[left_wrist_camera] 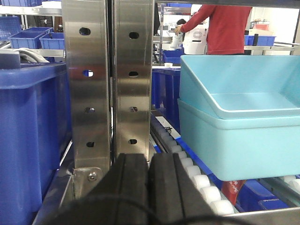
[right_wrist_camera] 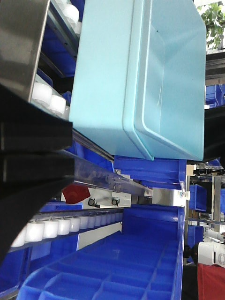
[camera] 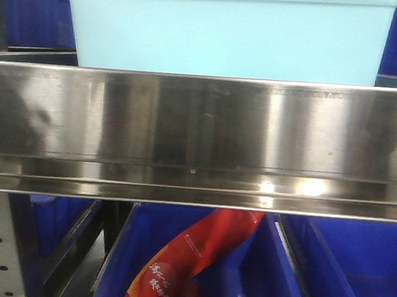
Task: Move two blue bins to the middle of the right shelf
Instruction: 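Open both grippers and pull them back from the bin walls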
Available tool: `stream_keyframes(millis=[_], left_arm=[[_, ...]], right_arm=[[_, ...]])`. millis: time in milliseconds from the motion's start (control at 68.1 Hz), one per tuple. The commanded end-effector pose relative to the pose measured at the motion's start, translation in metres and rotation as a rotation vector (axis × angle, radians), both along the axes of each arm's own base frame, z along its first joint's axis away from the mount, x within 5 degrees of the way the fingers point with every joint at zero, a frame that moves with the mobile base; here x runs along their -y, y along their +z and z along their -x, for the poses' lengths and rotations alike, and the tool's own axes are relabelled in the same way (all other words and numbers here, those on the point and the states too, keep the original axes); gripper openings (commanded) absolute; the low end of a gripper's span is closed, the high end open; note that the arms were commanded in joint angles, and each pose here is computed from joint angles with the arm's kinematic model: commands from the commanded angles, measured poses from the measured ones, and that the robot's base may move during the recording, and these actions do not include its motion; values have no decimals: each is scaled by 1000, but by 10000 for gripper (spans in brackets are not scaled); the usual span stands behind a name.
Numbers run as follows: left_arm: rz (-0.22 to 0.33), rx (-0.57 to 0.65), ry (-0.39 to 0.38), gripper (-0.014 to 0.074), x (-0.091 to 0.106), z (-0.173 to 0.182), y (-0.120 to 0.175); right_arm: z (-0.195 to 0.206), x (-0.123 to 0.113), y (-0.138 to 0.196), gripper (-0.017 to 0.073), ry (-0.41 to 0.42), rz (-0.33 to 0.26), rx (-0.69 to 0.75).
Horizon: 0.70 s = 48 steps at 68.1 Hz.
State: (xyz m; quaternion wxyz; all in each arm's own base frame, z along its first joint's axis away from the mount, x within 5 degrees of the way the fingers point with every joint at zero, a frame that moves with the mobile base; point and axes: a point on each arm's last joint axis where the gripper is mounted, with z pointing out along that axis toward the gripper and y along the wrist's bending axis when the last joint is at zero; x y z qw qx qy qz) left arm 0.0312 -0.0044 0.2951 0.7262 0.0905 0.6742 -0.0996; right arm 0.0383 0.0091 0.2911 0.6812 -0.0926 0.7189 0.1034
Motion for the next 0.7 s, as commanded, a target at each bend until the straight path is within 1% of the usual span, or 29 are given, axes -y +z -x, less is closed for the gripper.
stream_keyframes(millis=[0,573,661,690], left_arm=[[9,30,1,-111,0,1,2],[9,30,1,-111,0,1,2],[36,-11,-7,-111,1,1,-1],[35,-19,-8,-111,1,1,-2]], right_arm=[[0,0,1,-160,-6,2,31],[0,0,1,-162,-6,2,31],[0,0,1,-162,-6,2,31],[0,0,1,-162,-6,2,31]])
